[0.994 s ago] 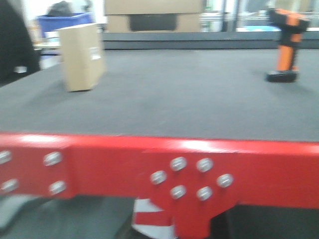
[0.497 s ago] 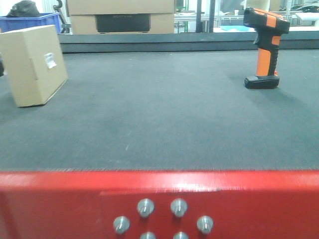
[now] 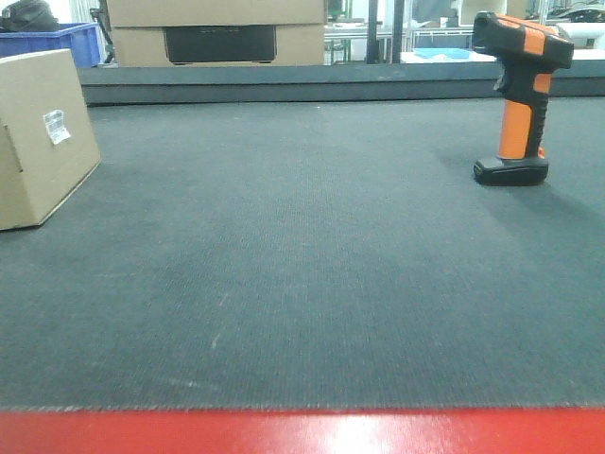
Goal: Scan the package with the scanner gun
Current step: 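Move the left gripper down over the brown cardboard box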
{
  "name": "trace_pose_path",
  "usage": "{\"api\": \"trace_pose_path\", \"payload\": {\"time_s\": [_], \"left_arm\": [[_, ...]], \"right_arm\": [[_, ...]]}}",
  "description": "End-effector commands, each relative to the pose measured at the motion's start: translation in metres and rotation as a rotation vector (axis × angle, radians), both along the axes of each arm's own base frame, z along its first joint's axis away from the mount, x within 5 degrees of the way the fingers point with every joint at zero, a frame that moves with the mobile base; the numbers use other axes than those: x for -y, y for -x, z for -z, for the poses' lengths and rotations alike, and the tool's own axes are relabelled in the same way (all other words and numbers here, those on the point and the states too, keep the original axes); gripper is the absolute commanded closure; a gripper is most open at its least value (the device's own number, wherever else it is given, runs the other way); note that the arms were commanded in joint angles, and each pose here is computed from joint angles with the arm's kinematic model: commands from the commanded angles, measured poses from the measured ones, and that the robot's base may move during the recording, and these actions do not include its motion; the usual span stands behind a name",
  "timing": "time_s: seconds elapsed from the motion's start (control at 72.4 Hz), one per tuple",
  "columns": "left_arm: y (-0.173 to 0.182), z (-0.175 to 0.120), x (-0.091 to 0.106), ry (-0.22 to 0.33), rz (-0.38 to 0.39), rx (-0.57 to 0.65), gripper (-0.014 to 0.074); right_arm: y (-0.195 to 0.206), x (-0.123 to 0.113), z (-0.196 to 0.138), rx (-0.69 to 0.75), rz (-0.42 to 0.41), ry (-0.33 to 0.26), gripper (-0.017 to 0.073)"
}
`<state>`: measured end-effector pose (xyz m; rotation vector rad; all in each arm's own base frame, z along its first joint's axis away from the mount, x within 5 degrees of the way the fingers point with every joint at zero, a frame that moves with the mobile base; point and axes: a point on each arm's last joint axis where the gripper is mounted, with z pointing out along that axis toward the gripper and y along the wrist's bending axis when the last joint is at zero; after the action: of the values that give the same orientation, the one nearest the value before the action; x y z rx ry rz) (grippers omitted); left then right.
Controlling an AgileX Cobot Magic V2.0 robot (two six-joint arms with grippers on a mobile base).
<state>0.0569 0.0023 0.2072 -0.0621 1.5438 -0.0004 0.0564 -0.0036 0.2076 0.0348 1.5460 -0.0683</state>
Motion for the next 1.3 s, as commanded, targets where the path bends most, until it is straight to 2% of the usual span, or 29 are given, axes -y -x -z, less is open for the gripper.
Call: {"api": "trace_pose_path", "payload": {"time_s": [0.0, 1.284], "left_arm": [[0.0005, -0.0028, 0.0001, -0.002, 0.001, 0.026, 0.0704], [0.0005, -0.0028, 0.0001, -0.002, 0.001, 0.026, 0.0704]], "right_arm": [[0.0001, 0.0001, -0.0016, 0.018, 0.002, 0.001, 0.0721], [0.0001, 0.0001, -0.0016, 0.018, 0.002, 0.001, 0.0721]]}}
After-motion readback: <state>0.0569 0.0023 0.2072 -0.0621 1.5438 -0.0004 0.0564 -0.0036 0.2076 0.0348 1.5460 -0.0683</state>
